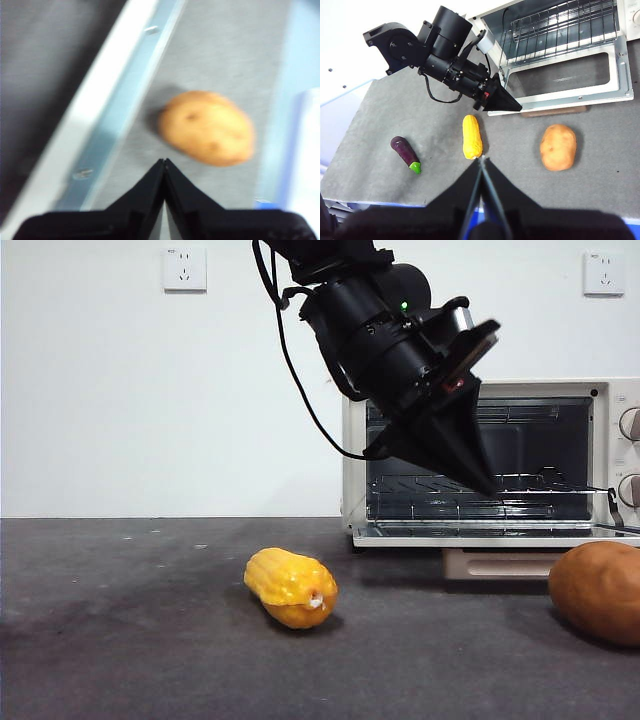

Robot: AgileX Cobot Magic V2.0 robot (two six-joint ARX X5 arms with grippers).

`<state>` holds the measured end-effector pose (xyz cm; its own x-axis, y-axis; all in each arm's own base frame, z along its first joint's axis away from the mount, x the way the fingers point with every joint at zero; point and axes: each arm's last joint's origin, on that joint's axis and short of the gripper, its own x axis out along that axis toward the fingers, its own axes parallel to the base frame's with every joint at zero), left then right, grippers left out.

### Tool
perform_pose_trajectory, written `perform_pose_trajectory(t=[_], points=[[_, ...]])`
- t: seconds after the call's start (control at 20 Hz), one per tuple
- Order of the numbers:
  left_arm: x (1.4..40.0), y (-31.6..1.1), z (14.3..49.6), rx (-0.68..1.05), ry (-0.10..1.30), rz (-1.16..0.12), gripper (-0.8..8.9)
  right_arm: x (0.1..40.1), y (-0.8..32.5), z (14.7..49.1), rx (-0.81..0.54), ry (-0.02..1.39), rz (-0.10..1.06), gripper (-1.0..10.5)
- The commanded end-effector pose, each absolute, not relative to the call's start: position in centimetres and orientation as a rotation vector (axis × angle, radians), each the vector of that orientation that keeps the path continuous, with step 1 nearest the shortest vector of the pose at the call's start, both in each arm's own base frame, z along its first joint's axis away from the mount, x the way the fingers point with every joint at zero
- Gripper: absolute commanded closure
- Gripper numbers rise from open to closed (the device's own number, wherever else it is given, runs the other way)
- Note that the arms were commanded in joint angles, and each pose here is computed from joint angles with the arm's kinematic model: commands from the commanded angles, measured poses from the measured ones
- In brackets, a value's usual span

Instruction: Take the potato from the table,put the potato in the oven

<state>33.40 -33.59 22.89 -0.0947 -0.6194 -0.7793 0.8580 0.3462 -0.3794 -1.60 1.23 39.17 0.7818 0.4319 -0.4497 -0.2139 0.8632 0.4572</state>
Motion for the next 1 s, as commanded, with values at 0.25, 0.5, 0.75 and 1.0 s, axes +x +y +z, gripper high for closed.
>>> perform_pose_trajectory(t=[0.25,0.5,0.75,1.0], points=[[31.2,-32.1,25.8,0.261,1.179,-1.293,8.21,-0.5,0.9,39.1,0.293,0.604,0.273,9.5],[28.7,-29.7,31.2,0.313,1.109,-1.332,8.21,3.1,1.1,39.2,0.317,0.730,0.299,9.4],[26.5,-26.6,37.0,0.315,0.932,-1.341,8.21,7.6,1.1,38.7,0.296,0.875,0.298,7.7],[24.0,-22.4,40.8,0.436,0.881,-1.182,8.21,10.6,1.1,37.9,0.319,0.983,0.280,7.5]])
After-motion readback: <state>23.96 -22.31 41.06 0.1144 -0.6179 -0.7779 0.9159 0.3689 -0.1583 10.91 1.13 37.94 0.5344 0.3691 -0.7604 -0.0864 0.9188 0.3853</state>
